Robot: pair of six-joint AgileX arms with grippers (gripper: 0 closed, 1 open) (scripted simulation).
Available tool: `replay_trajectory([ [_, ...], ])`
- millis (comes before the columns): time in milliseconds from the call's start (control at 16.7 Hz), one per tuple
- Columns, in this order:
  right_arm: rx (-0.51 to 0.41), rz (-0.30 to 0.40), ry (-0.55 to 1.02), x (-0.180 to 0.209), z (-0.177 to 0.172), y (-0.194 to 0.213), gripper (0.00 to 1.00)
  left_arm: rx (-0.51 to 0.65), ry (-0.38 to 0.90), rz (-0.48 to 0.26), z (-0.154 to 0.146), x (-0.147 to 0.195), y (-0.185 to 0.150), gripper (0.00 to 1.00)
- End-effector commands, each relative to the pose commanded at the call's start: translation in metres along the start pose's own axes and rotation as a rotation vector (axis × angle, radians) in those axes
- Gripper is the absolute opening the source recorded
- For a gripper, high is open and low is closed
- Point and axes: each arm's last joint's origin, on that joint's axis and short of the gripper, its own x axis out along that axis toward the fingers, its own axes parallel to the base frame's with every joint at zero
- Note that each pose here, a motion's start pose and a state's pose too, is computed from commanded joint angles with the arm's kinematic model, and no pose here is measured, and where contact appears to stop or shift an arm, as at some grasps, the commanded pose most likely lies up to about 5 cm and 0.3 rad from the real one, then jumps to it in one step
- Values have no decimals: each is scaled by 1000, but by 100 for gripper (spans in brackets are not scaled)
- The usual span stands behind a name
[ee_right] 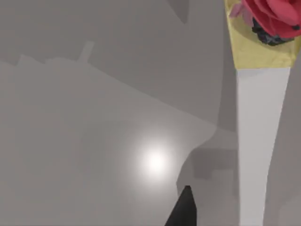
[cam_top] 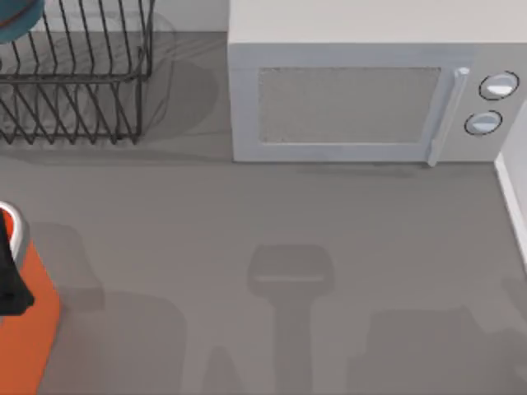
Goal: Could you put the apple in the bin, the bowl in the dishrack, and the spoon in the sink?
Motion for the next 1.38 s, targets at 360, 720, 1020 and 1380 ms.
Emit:
replay_trajectory([
  [360,13,-26,14,-31,1,4,0,0,0,0,0,0,0,100],
  [720,3,-2,2,-34,-5,-8,0,0,0,0,0,0,0,100],
  [1020,-31,41,-18,-53,-36,-66,0,0,0,0,0,0,0,100],
  [1380,-44,9,2,-73,-90,-168,0,0,0,0,0,0,0,100],
])
